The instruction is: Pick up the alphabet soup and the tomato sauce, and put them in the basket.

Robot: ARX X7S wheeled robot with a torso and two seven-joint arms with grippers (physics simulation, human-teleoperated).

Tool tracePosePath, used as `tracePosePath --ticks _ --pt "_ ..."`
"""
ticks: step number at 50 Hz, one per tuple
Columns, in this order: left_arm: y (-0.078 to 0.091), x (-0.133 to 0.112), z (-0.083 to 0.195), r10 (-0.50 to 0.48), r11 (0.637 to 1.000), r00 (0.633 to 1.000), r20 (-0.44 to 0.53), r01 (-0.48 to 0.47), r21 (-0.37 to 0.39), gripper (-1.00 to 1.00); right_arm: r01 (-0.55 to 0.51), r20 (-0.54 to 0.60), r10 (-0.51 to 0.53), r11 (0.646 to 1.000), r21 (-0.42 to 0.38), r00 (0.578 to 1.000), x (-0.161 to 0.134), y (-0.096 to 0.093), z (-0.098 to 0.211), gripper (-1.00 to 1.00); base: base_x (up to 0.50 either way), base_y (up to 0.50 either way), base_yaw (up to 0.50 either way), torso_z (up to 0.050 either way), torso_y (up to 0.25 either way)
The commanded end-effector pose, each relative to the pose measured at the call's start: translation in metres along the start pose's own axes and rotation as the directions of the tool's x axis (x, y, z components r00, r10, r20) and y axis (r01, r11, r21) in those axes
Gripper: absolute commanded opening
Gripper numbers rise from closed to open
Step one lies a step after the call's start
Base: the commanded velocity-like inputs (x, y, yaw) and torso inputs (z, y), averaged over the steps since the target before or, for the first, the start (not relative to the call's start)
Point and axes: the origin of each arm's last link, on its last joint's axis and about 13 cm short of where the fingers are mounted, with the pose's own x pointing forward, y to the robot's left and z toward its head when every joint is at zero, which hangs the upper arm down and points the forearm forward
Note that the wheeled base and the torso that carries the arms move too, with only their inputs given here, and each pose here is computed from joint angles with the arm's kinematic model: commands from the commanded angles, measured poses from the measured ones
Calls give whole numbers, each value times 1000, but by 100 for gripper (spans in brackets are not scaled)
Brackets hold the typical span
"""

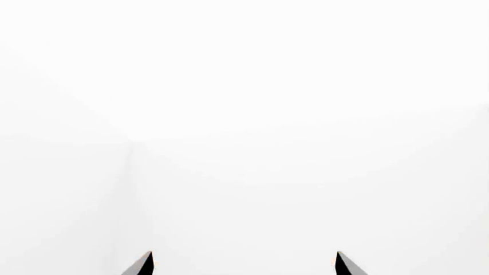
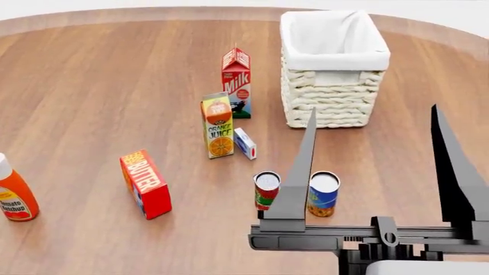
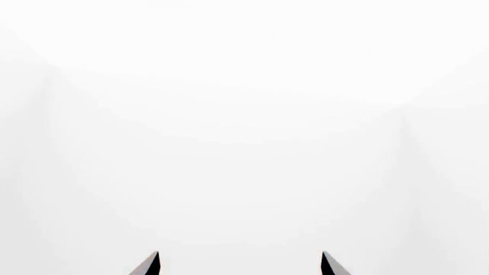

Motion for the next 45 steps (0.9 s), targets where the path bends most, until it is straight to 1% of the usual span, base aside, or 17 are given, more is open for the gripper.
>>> tracePosePath --ticks 1,7,9,11,13,14,22,25,28,29,34,41,44,45 --pt "0 0 0 0 1000 1000 -1 0 -1 100 -9 -1 9 1000 -17 1000 -2 2 -4 100 0 0 0 0 0" --pt "0 1 2 0 1000 1000 3 0 -1 100 -16 5 16 1000 -25 1000 -1 2 -2 100 65 -1 0 0 0" --pt "0 2 2 0 1000 1000 5 0 -1 100 -16 7 16 999 -28 1000 6 1 5 100 98 -2 0 0 0" --pt "0 1 2 0 1000 1000 5 0 -3 100 -18 6 18 999 -28 1000 6 2 6 100 98 -4 0 0 0" --pt "0 1 0 -1 1000 1000 3 1 -3 100 -18 7 18 999 -27 1000 2 3 0 100 107 -2 0 0 0" --pt "0 1 0 -1 1000 1000 2 1 -5 100 -20 6 20 999 -30 1000 4 2 3 100 176 -8 0 0 0" --pt "0 0 0 -1 1000 1000 1 1 -4 100 -19 4 19 999 -26 1000 -2 3 -4 100 211 -35 0 0 0" --pt "0 -1 -1 -2 1000 1000 -1 2 -3 100 -20 4 20 1000 -24 1000 3 2 4 100 233 -107 0 0 0" --pt "0 -1 -2 -1 1000 1000 -3 1 -2 100 -19 2 19 1000 -25 1000 -3 2 -4 100 234 -150 0 0 0" --pt "-1 -1 -2 -1 1000 1000 -2 1 -3 100 -19 2 19 1000 -24 1000 0 2 1 100 238 -184 0 0 0" --pt "0 -2 -2 1 1000 1000 -4 -1 -1 100 -19 2 19 999 -26 1000 -4 3 -4 100 238 -180 0 0 0" --pt "0 -2 -2 2 1000 1000 -4 -2 0 100 -22 7 22 999 -30 1000 -3 3 -2 100 238 -181 0 0 0" --pt "0 -2 -3 3 1000 1000 -5 -3 0 100 -21 9 22 999 -40 1000 3 3 4 100 237 -109 0 0 0" --pt "0 -2 -2 3 1000 1000 -5 -3 -1 100 -21 9 22 999 -40 1000 0 3 0 100 238 -35 0 0 0"
